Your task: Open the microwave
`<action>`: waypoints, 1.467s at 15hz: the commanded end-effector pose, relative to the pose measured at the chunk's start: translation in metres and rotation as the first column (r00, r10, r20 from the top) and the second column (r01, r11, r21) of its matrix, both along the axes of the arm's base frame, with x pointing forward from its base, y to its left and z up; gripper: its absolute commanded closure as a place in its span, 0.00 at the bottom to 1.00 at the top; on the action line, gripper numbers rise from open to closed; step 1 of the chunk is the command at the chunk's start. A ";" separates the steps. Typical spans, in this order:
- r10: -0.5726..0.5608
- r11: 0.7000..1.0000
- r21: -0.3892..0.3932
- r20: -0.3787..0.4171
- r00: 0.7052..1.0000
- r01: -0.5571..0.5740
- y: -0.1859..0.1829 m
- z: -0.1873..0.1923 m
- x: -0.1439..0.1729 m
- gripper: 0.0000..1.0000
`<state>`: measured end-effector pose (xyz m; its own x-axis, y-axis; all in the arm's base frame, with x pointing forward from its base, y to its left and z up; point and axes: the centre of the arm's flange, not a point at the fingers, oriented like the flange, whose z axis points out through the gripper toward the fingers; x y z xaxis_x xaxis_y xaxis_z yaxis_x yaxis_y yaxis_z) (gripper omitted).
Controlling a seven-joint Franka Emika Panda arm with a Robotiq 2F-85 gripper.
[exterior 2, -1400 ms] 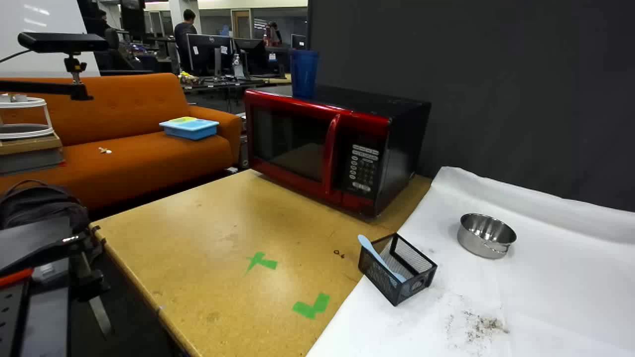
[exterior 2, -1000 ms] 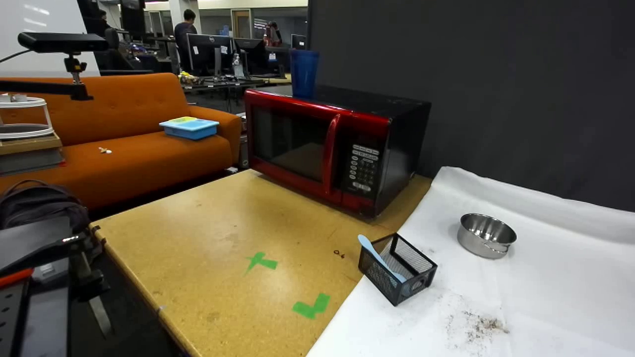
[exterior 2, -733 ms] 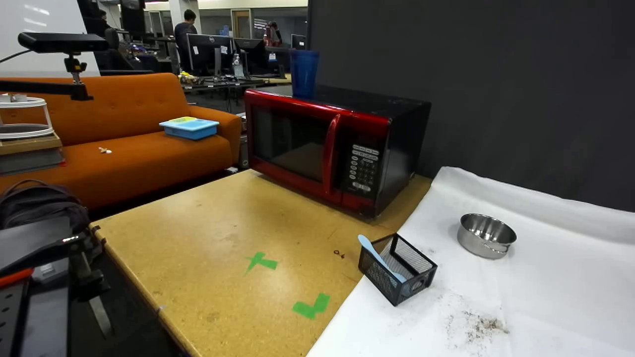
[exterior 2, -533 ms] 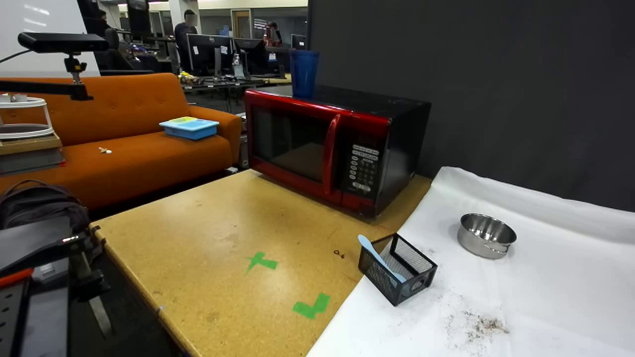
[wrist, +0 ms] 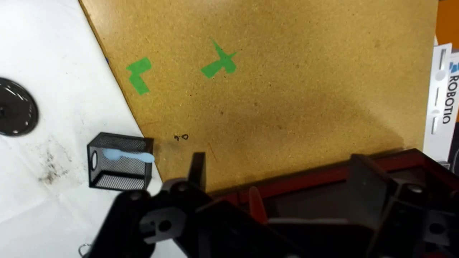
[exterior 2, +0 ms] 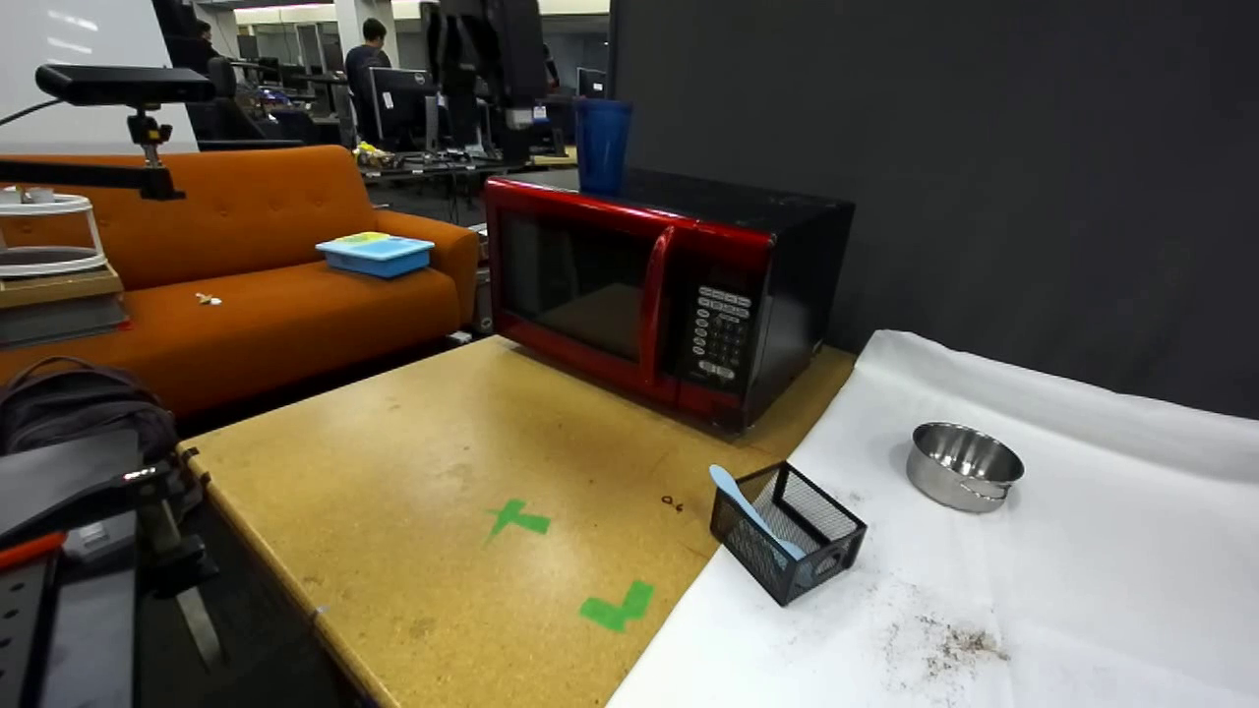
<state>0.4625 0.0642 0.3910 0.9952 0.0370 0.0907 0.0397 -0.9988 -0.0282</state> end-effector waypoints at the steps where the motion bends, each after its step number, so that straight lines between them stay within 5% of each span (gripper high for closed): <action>1: 0.195 0.981 0.017 -0.041 0.980 -0.195 0.000 -0.023 0.068 0.00; 6: 0.268 0.962 -0.025 -0.065 0.961 -0.270 0.011 -0.041 0.114 0.00; 13: 0.269 0.963 -0.019 -0.046 0.962 -0.270 0.010 -0.045 0.107 0.00; 16: 0.296 0.955 -0.022 0.112 0.949 -0.295 0.010 -0.047 0.115 0.00; 22: 0.282 0.959 -0.049 0.243 0.928 -0.279 0.007 -0.066 0.104 0.00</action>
